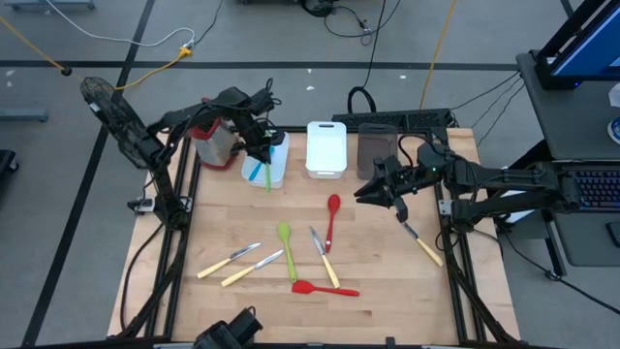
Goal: Pick & Place Kitchen Items
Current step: Put the green spatula into the left white bin
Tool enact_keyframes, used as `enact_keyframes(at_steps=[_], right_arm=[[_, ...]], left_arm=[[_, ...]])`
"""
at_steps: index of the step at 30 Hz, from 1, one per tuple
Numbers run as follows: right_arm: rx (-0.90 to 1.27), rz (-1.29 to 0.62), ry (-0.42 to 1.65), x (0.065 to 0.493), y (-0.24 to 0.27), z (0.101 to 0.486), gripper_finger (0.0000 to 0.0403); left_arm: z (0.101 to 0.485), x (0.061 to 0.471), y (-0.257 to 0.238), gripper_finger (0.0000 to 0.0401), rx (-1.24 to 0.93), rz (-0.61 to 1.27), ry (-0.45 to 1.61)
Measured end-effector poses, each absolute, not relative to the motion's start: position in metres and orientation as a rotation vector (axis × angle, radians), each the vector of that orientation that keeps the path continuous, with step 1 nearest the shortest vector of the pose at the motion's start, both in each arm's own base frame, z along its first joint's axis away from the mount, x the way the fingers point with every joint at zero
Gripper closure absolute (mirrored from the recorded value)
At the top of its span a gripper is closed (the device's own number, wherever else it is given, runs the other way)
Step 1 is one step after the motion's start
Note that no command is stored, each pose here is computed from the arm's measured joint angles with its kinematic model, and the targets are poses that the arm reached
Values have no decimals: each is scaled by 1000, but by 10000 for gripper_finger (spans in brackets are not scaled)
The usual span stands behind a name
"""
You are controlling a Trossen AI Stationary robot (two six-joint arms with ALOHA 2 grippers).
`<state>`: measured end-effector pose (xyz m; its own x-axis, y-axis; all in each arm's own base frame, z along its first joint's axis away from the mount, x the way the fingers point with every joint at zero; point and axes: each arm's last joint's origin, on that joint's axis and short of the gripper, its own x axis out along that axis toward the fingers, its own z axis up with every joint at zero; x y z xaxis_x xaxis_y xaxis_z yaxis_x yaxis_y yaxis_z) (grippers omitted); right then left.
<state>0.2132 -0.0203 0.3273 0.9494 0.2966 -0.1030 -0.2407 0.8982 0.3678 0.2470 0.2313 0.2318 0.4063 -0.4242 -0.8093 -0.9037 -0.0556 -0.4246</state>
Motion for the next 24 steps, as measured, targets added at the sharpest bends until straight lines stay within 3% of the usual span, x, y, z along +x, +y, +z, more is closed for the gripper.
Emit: enact_keyframes(at_steps=[24], right_arm=[[385,298,162,213,-20,328,330]], left_arm=[[218,246,234,364,-1679,591,1250]])
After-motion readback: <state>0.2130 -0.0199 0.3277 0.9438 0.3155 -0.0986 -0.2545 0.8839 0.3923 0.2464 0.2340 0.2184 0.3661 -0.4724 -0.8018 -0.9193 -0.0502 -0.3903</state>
